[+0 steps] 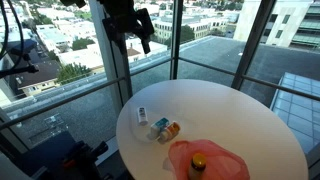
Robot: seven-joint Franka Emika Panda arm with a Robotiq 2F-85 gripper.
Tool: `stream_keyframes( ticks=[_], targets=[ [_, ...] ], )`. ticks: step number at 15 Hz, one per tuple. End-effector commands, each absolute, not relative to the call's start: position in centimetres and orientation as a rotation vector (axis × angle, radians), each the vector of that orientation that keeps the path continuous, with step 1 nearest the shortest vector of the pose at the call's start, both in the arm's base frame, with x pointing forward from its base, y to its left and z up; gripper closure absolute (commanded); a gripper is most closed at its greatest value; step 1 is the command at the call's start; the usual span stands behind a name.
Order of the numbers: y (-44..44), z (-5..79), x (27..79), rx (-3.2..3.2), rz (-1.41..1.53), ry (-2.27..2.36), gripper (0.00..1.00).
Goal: Put the white and blue container in the orange plastic bag.
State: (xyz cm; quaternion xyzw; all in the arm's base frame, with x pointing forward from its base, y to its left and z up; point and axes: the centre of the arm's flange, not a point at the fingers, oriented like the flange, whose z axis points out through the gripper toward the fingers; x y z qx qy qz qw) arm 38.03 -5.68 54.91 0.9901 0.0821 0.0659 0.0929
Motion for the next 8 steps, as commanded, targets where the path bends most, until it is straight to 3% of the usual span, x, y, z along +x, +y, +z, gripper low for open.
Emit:
stream_keyframes(
  ticks=[1, 8],
  targets=[
    [-5.7, 55.0, 38.0, 2.939, 0.198, 0.243, 0.0],
    [-5.6, 54.5, 39.7, 2.954, 0.204, 0.233, 0.0]
  ],
)
